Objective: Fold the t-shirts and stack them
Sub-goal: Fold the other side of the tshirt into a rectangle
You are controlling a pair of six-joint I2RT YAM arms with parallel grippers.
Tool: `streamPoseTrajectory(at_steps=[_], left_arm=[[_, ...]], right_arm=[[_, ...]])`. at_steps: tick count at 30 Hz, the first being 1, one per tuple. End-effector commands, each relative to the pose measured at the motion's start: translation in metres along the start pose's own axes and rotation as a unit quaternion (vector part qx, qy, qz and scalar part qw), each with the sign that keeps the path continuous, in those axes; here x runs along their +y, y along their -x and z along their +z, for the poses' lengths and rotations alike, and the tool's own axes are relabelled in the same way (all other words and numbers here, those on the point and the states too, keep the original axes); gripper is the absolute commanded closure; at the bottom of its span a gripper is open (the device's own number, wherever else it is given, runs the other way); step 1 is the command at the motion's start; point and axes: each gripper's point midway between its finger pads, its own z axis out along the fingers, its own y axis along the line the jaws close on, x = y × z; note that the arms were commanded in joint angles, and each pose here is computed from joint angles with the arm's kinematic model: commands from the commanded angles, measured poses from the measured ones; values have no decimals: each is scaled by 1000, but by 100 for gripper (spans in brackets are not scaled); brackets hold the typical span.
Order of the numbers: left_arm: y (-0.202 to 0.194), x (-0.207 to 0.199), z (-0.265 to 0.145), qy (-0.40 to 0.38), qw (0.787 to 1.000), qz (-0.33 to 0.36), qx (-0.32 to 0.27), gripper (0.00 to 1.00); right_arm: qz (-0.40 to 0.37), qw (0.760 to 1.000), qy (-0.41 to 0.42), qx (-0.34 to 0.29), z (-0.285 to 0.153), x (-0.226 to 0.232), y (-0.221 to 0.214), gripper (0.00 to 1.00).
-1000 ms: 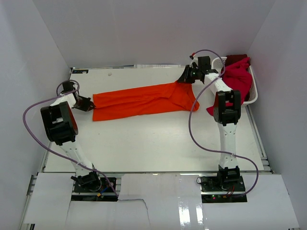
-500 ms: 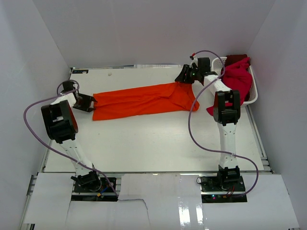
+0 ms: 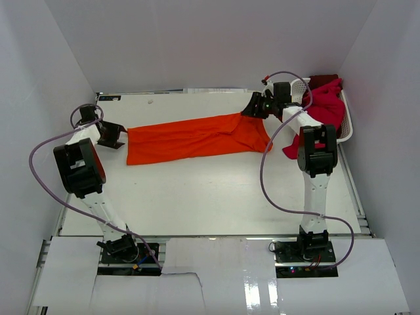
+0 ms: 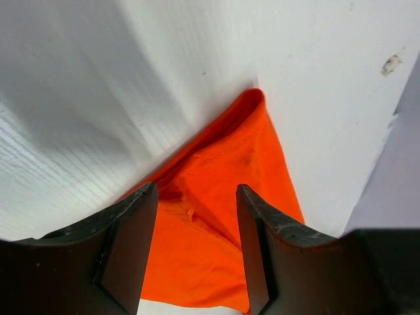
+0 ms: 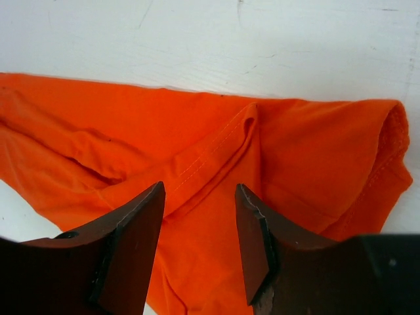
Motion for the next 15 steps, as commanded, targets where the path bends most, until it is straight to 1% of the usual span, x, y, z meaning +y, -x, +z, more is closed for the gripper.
streamPoseTrajectory(at_steps=[1,5,6,8,9,10,11,12,13,15], left_arm=[[13,-35,-35,-64,997,-1,-31,38],[5,-44,-45,-91,996,7,-12,39],[0,-51,-51,-108,994,19,-1,39],[-13,-63,-59,-146,986,77,21,41],[-28,-77,-66,-192,973,112,54,42],[-47,-84,-71,-229,955,171,75,43],[-61,-92,-76,-259,939,202,98,44],[-76,-94,-81,-274,928,222,125,44],[-91,-96,-80,-279,916,253,137,43],[-110,-99,-82,-292,900,283,155,42]], right_arm=[[-45,998,18,-35,-18,25,21,46],[-43,999,8,-24,-28,25,10,46],[-40,999,6,-20,-36,30,9,46],[-23,1000,3,2,-41,31,-7,46],[-19,1000,6,7,-47,36,-10,46],[-2,999,2,32,-50,34,-27,46],[3,999,1,44,-52,35,-35,46],[-1,999,-3,45,-60,38,-35,46],[6,998,-11,58,-63,35,-52,46],[-7,999,-22,48,-77,39,-52,45]])
